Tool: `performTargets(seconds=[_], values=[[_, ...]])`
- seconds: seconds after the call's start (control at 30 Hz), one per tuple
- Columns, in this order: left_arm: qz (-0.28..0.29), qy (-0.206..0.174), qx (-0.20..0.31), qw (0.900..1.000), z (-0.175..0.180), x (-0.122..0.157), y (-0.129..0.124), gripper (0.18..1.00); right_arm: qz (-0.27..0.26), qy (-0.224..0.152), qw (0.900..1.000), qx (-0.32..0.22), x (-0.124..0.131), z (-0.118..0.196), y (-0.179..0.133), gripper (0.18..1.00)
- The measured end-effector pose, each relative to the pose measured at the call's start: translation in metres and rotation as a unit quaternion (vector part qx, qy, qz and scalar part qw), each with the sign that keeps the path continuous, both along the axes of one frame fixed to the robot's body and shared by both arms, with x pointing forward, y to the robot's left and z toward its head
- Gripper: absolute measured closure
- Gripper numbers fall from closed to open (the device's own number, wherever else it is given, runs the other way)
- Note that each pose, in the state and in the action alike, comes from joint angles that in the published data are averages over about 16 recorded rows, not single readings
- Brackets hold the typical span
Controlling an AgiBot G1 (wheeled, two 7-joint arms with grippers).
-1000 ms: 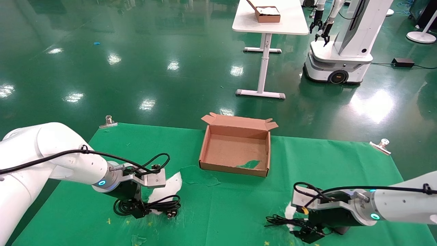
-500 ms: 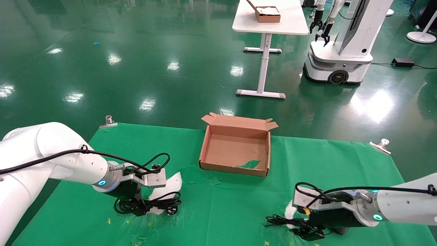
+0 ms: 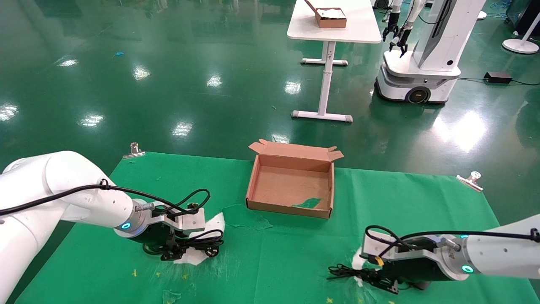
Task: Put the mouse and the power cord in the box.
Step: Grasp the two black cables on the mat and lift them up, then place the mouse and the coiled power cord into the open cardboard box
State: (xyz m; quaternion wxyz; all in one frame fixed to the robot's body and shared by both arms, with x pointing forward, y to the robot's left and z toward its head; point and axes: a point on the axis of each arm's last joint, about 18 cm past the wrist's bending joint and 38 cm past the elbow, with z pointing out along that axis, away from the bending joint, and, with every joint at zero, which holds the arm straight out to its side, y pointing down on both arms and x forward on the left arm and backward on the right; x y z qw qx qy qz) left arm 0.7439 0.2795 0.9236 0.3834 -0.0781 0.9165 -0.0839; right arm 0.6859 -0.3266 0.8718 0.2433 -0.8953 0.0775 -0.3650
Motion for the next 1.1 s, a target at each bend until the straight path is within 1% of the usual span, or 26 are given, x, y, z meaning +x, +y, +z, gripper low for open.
performTargets(seconds=[0.07,0.2,0.43,0.6,0.73,0.87,0.97,1.1], values=[[0.0,0.0,0.0,1.0,0.0,0.0,0.0,0.766,0.0,0.0,1.0,0.0,0.0,0.0,0.0,0.644],[0.0,0.0,0.0,1.0,0.0,0.0,0.0,0.84,0.0,0.0,1.0,0.0,0.0,0.0,0.0,0.747],[-0.006,-0.005,-0.005,1.0,0.006,0.0,-0.003,0.903,0.0,-0.007,1.0,0.004,-0.001,0.007,-0.002,0.866],[-0.025,-0.024,-0.013,0.9993,0.025,0.0,-0.014,0.918,-0.004,-0.031,0.999,0.013,-0.002,0.028,-0.012,0.925],[-0.053,-0.051,-0.024,0.997,0.048,0.001,-0.033,0.918,-0.012,-0.06,0.998,0.023,-0.004,0.054,-0.026,0.946],[-0.093,-0.091,-0.032,0.991,0.073,0.001,-0.061,0.919,-0.025,-0.095,0.995,0.033,-0.009,0.085,-0.046,0.958],[-0.129,-0.126,-0.033,0.9832,0.091,0.001,-0.085,0.919,-0.037,-0.118,0.992,0.04,-0.013,0.105,-0.063,0.961],[-0.174,-0.17,-0.024,0.9697,0.107,-0.002,-0.119,0.919,-0.053,-0.139,0.988,0.047,-0.02,0.125,-0.084,0.962]])
